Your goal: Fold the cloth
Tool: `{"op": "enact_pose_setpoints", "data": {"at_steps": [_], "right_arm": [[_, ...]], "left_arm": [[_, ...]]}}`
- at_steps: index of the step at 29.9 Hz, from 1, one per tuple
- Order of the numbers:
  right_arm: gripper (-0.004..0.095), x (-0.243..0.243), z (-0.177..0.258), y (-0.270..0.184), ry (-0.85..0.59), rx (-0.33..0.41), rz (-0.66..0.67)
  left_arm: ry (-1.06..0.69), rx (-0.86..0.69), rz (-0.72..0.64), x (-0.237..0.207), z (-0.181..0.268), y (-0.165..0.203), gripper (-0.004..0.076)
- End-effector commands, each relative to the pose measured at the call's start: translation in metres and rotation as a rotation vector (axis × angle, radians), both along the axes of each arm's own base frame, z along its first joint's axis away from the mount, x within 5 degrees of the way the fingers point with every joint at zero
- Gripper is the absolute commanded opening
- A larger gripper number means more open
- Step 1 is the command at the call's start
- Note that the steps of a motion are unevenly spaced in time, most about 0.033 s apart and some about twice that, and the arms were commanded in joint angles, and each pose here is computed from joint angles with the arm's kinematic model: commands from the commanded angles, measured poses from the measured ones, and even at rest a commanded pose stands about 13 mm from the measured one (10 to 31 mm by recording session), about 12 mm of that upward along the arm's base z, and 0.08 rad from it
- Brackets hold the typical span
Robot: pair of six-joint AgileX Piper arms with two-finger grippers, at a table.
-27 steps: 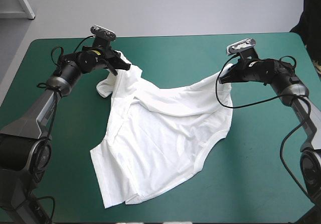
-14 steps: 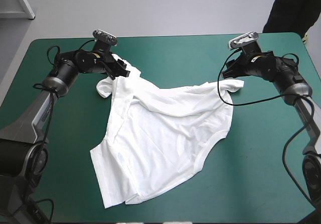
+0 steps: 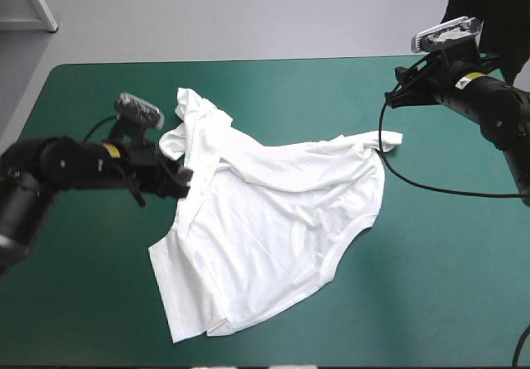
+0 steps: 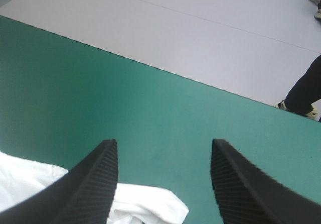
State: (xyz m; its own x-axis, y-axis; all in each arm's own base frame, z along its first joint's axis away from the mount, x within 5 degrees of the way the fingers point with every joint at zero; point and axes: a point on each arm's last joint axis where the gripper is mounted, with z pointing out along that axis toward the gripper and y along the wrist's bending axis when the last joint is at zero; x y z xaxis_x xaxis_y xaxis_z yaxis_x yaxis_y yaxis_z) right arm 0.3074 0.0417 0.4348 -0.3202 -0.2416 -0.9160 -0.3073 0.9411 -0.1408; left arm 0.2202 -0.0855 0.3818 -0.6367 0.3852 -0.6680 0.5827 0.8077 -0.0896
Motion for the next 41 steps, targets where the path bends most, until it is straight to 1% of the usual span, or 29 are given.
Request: {"op": "enact_pose_setpoints", "data": {"at_steps": [1,3,6,9,11,14,17,21,23,28,31,35,41], "right_arm": [[0.0526,-0.011,0.024,-0.004,-0.091,0.028,-0.015],[0.0526,-0.011,0.023,-0.003,-0.088,0.028,-0.014],[0.0526,-0.011,0.024,-0.003,-0.09,0.048,-0.012],[0.0526,-0.012,0.024,-0.002,-0.083,0.062,-0.007],[0.0526,-0.012,0.023,-0.001,-0.075,0.065,-0.004],[0.0509,-0.012,0.023,-0.001,-0.069,0.064,-0.002],[0.0509,-0.012,0.022,-0.001,-0.062,0.065,0.001],[0.0509,-0.013,0.022,-0.001,-0.057,0.067,0.003],[0.0509,-0.013,0.022,0.0,-0.058,0.07,0.007],[0.0509,-0.013,0.022,0.0,-0.06,0.07,0.012],[0.0509,-0.013,0.022,0.0,-0.06,0.067,0.012],[0.0509,-0.013,0.022,0.0,-0.06,0.072,0.013],[0.0509,-0.014,0.023,0.0,-0.063,0.069,0.015]], "left_arm": [[0.036,-0.059,-0.069,-0.048,-0.017,-0.008,0.0395],[0.066,-0.048,-0.127,-0.068,-0.033,-0.012,0.0395],[0.113,-0.008,-0.234,-0.089,-0.056,-0.017,0.0395],[0.211,0.041,-0.34,-0.106,-0.076,-0.024,0.0395],[0.277,0.064,-0.389,-0.118,-0.088,-0.029,0.0395],[0.315,0.136,-0.449,-0.13,-0.107,-0.032,0.0395],[0.307,0.241,-0.433,-0.133,-0.12,-0.031,0.0395],[0.247,0.305,-0.399,-0.13,-0.127,-0.031,0.0396],[0.234,0.35,-0.405,-0.128,-0.131,-0.031,0.0396],[0.318,0.454,-0.425,-0.127,-0.15,-0.028,0.0396],[0.325,0.486,-0.432,-0.123,-0.155,-0.031,0.0396],[0.284,0.468,-0.427,-0.115,-0.16,-0.039,0.0396],[0.405,0.54,-0.452,-0.112,-0.179,-0.045,0.0396]]}}
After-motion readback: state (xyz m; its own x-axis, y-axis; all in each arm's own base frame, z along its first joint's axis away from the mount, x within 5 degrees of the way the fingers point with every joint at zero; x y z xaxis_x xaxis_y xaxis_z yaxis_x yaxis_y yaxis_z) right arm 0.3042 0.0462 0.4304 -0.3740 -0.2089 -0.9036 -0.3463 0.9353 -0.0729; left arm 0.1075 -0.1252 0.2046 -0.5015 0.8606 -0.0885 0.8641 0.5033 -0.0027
